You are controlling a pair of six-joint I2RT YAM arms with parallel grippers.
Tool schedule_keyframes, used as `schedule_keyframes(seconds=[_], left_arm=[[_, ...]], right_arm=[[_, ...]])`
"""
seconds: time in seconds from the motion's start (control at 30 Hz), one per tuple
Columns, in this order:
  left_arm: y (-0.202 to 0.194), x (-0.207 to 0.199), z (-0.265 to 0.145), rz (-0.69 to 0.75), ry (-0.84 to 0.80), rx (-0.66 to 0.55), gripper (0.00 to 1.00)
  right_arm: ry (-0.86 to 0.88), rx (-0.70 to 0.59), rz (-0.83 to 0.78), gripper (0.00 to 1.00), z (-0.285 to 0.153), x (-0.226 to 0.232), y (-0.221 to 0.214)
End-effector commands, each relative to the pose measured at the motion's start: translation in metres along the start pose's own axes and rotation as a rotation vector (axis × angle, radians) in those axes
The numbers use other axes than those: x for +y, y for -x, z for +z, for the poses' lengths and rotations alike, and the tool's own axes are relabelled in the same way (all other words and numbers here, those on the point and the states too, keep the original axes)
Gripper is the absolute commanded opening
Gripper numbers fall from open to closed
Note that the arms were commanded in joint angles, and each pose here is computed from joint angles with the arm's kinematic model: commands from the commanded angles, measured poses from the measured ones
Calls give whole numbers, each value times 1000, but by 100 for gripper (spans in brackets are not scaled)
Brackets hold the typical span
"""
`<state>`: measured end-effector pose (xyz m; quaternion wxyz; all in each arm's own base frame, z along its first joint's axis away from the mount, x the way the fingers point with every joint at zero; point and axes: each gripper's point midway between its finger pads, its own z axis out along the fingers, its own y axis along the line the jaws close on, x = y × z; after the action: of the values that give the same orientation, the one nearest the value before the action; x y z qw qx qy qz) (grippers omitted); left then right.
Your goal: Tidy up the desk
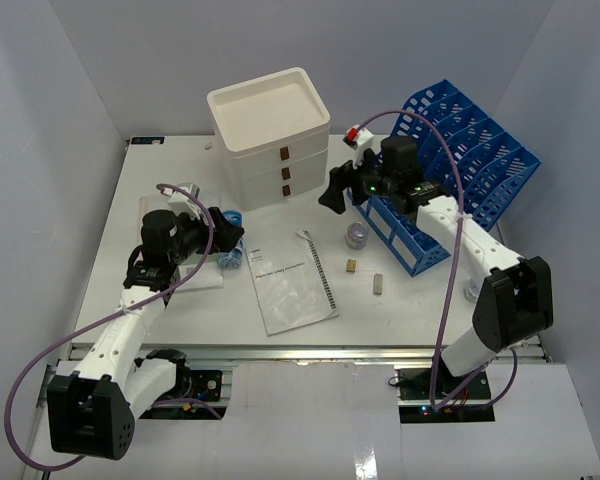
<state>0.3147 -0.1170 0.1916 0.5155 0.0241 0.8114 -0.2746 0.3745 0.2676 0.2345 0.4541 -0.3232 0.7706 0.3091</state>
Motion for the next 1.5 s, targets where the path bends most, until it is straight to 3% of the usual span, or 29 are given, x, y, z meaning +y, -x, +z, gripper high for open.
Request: schedule_keyframes(seconds=[0.0,0.17,0.47,0.93,1.47], left_arm=[[21,0,-6,36,34,-64,98],[21,5,-5,40,58,-64,98],[19,7,-3,36,63,-51,98],[16,6,-1,32,54,-37,98],[16,6,-1,31,54,-38,98]], right_arm=[[-137,-212,106,93,35,8,66],[-219,-333,163,87,64,-2,90],[-269,-338,247,75,122,-27,99],[-268,-365,214,63,141,-27,110],[-308,-356,195,41,158,-36,102]])
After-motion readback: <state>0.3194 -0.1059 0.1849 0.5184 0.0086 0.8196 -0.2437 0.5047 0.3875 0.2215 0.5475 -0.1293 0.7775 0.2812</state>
